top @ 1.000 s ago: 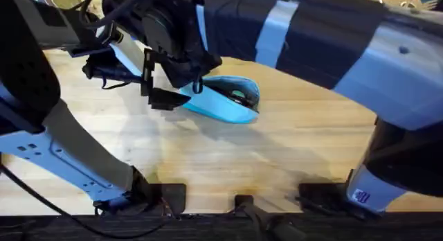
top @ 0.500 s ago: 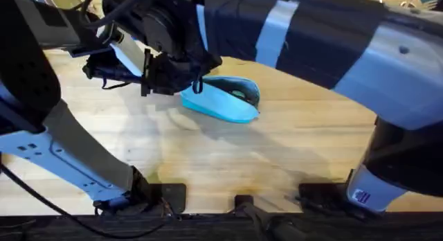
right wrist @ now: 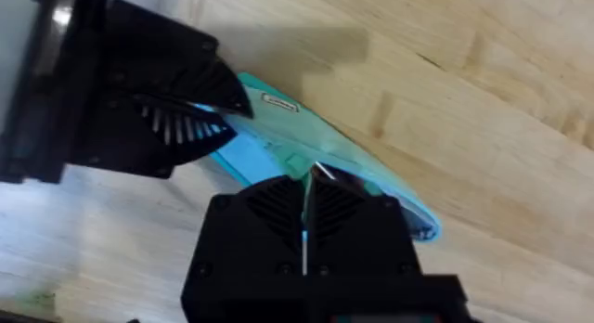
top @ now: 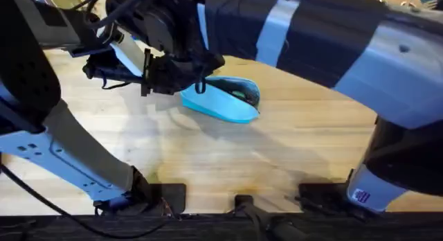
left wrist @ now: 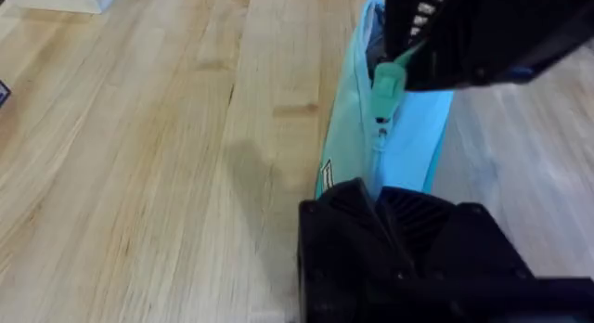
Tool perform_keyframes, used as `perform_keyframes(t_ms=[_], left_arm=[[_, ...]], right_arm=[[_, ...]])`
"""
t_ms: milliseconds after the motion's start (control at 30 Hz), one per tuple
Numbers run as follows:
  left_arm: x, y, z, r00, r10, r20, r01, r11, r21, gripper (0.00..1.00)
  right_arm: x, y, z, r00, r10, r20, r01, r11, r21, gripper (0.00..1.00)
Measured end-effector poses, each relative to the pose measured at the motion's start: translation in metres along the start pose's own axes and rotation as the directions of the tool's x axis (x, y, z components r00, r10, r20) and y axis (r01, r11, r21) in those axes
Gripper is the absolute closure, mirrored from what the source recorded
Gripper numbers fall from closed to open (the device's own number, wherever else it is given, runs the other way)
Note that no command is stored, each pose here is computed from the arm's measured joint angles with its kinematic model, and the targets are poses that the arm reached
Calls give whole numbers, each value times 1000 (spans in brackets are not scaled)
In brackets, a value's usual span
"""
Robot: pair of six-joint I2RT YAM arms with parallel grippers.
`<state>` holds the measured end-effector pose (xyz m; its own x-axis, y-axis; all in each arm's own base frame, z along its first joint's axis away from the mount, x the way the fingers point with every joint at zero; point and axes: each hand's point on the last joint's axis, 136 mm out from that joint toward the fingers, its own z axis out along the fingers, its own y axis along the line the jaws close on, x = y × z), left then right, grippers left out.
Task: Unzip the bag, pick up the pens from the table one at a time and place them inside, then zip the bag closed.
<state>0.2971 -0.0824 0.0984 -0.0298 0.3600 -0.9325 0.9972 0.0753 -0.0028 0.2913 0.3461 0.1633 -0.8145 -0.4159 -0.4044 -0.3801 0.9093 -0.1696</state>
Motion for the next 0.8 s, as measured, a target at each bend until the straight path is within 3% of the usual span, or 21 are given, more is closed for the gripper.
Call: perform_keyframes(t_ms=[800], left_arm=[[0, 0, 0, 1000, 0, 0, 0, 1000, 0, 960]], right_arm=[[20, -94, 16, 978, 72, -194, -39, 985, 169, 969]])
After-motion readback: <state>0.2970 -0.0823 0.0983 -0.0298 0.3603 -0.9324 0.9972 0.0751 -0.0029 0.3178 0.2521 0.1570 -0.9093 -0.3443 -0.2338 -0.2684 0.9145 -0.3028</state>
